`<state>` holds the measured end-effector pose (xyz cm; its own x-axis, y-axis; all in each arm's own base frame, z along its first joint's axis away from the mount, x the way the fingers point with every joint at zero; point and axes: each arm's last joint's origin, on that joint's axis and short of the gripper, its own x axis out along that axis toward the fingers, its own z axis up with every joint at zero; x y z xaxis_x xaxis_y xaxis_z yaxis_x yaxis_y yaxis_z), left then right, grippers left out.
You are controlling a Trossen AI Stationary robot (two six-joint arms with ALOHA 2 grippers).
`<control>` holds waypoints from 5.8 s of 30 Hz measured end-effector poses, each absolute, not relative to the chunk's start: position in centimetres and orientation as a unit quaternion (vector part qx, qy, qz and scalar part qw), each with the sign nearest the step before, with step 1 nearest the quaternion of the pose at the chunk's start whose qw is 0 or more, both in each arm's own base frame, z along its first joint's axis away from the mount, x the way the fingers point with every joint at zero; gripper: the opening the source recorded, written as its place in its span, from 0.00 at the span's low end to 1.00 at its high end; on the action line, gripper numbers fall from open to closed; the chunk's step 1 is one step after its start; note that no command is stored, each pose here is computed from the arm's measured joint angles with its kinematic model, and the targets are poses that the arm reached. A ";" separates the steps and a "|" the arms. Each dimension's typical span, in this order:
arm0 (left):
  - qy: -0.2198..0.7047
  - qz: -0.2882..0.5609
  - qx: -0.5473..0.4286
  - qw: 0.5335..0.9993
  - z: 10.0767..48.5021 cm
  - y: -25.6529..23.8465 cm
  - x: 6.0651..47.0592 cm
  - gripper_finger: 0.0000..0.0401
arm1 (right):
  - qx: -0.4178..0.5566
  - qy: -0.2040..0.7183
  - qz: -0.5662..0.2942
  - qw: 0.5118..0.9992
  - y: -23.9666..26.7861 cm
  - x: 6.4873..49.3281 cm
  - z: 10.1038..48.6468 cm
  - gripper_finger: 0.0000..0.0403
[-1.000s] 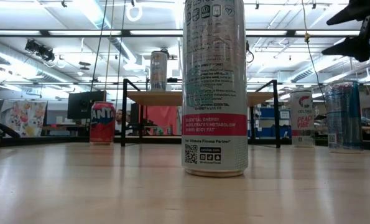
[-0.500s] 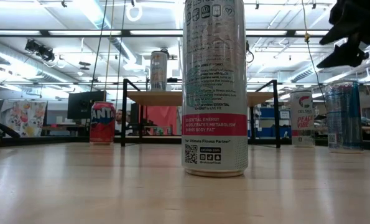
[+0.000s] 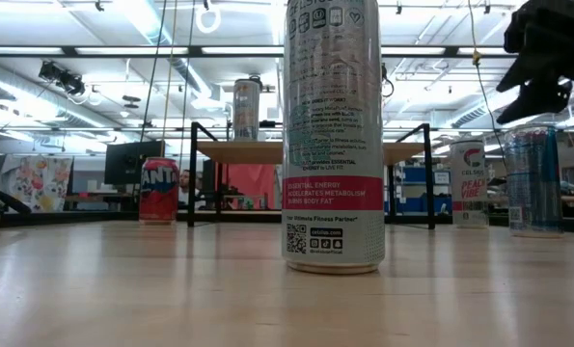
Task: Place canned beverage on shelf
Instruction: Put the top blue soda can on the shelf
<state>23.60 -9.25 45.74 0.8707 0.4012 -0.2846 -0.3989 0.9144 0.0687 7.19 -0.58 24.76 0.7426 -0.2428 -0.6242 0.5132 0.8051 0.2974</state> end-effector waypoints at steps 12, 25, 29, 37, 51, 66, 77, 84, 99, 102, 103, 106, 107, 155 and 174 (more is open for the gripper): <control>0.156 0.207 0.010 0.966 45.6 -9.2 23.5 0.78 | 0.258 0.350 -0.211 0.876 -0.4 7.5 23.9 0.96; 0.156 0.207 0.010 0.966 45.6 -9.2 23.5 0.78 | 0.252 0.394 -0.227 0.855 -0.4 8.6 23.3 0.96; 0.157 0.207 0.011 0.966 45.6 -9.2 23.5 0.78 | 0.246 0.413 -0.232 0.845 -0.4 9.2 23.0 0.96; 0.157 0.207 0.011 0.966 45.6 -9.2 23.5 0.78 | 0.258 0.444 -0.234 0.826 -0.2 10.2 22.4 0.96; 0.159 0.199 0.008 0.967 45.5 -9.3 23.5 0.78 | 0.286 0.451 -0.231 0.813 -0.1 10.5 22.3 0.94; 0.158 0.200 0.005 0.967 45.6 -9.3 23.5 0.78 | 0.303 0.443 -0.267 0.800 -0.2 10.7 22.1 0.91; 0.157 0.201 0.005 0.967 45.6 -9.3 23.5 0.78 | 0.288 0.483 -0.278 0.779 -0.2 11.6 21.3 0.85; 0.157 0.201 0.005 0.967 45.6 -9.3 23.5 0.78 | 0.280 0.485 -0.288 0.777 -0.3 11.7 21.2 0.77; 0.158 0.201 0.005 0.967 45.6 -9.3 23.5 0.78 | 0.283 0.488 -0.282 0.776 -0.2 11.7 21.1 0.61; 0.158 0.201 0.005 0.967 45.6 -9.3 23.5 0.78 | 0.283 0.488 -0.281 0.776 -0.2 11.7 21.1 0.61; 0.157 0.201 0.005 0.967 45.6 -9.3 23.5 0.78 | 0.283 0.488 -0.282 0.776 -0.2 11.7 21.1 0.62; 0.158 0.201 0.005 0.967 45.6 -9.3 23.5 0.78 | 0.284 0.487 -0.282 0.776 -0.2 11.7 21.1 0.62; 0.157 0.201 0.005 0.967 45.6 -9.3 23.5 0.78 | 0.283 0.486 -0.284 0.776 -0.2 11.7 21.2 0.62; 0.158 0.201 0.006 0.967 45.6 -9.2 23.5 0.78 | 0.236 0.489 -0.289 0.788 -0.4 11.6 21.5 0.61; 0.161 0.201 0.009 0.966 45.5 -9.2 23.5 0.78 | 0.191 0.457 -0.276 0.823 -1.2 15.5 30.0 0.61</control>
